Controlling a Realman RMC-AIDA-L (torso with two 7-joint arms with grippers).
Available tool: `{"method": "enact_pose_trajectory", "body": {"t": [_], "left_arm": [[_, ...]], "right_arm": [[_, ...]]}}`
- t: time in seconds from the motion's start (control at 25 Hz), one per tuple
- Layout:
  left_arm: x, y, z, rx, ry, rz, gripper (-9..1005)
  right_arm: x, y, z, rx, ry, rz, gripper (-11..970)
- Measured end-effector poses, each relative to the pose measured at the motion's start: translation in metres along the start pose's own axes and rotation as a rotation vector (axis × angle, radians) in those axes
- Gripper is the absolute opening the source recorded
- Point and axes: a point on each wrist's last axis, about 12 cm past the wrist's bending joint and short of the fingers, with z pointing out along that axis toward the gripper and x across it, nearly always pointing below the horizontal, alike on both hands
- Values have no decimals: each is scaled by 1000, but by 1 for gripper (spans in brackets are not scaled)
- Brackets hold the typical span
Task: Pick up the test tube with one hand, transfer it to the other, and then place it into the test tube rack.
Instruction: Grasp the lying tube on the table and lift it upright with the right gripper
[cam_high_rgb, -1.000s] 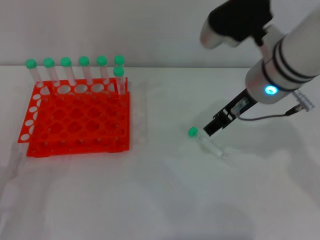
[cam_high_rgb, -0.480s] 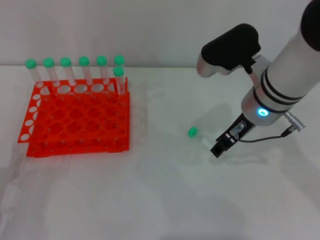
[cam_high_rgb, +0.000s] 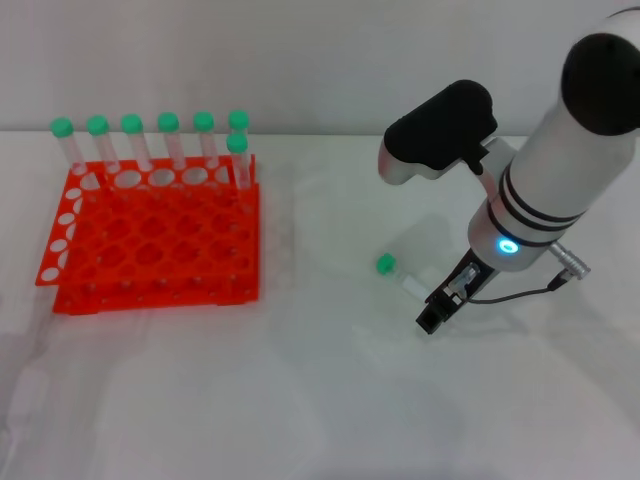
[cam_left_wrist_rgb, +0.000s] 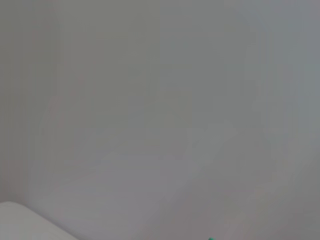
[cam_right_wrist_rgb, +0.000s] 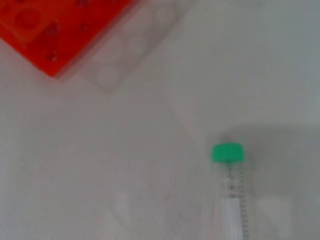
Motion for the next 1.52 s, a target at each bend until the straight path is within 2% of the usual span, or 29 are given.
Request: {"method": "enact_pose_trajectory", "body": {"t": [0.36, 0.56, 1.12, 1.32, 1.52], "left_arm": [[0, 1, -2, -5, 1, -1, 704], [0, 1, -2, -6, 1, -2, 704], [1, 1, -3, -2, 4, -1, 703], [1, 1, -4, -1, 4, 0, 703], [1, 1, -4, 2, 7, -9, 703]], "right_arm": [[-2, -1, 5, 13, 11, -3, 653], [-1, -1, 8, 11, 14, -4, 467], [1, -1, 14, 7, 23, -18, 443], [1, -2, 13, 4, 8, -25, 273], [1, -5, 12, -5, -18, -17, 194]]}}
